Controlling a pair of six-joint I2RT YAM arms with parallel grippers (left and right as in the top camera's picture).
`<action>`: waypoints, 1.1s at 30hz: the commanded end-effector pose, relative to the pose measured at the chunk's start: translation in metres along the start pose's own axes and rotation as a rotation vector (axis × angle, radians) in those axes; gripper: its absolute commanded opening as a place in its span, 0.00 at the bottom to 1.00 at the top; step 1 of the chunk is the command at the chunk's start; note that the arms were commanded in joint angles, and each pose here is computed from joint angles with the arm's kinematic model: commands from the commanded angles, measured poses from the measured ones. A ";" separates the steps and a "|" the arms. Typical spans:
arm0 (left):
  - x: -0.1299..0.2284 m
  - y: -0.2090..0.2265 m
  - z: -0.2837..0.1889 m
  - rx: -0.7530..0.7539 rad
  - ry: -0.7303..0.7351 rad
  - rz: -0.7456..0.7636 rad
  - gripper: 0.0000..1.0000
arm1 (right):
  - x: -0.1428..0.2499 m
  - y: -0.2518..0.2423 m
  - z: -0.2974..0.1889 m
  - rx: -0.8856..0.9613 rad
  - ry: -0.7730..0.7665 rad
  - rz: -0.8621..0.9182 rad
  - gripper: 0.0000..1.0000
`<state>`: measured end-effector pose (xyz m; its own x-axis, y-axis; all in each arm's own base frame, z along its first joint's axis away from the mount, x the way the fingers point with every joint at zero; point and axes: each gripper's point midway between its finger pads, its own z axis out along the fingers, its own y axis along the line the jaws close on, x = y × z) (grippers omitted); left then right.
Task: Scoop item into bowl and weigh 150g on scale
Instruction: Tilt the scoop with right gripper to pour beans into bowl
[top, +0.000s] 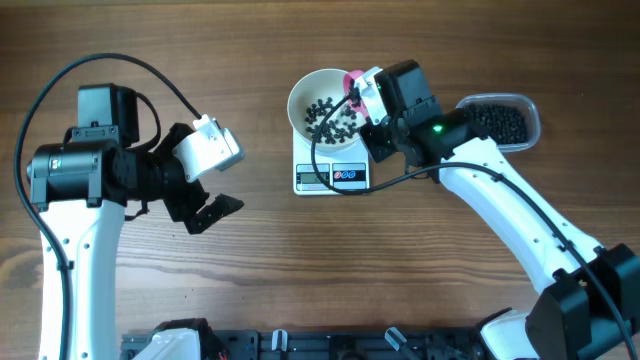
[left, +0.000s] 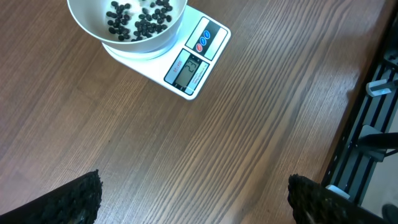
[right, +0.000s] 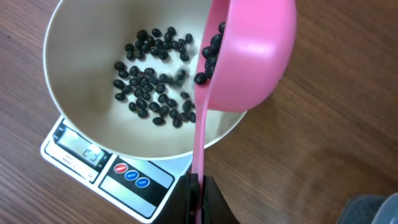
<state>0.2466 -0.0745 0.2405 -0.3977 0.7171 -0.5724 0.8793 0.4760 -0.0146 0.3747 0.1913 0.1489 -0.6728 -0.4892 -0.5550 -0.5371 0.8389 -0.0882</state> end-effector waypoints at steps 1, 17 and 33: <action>-0.009 -0.001 -0.007 -0.014 -0.035 0.034 1.00 | 0.000 -0.004 0.004 0.062 0.012 -0.054 0.04; -0.009 -0.001 -0.007 -0.014 -0.035 0.034 1.00 | -0.006 -0.010 0.001 0.166 0.001 -0.114 0.04; -0.009 -0.001 -0.007 -0.014 -0.035 0.034 1.00 | -0.011 -0.001 0.001 0.148 -0.011 -0.222 0.04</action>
<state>0.2466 -0.0745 0.2405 -0.3977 0.7171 -0.5724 0.8793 0.4760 -0.0146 0.3848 0.1874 0.1574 -0.5678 -0.6303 -0.5294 -0.5547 0.7682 -0.3197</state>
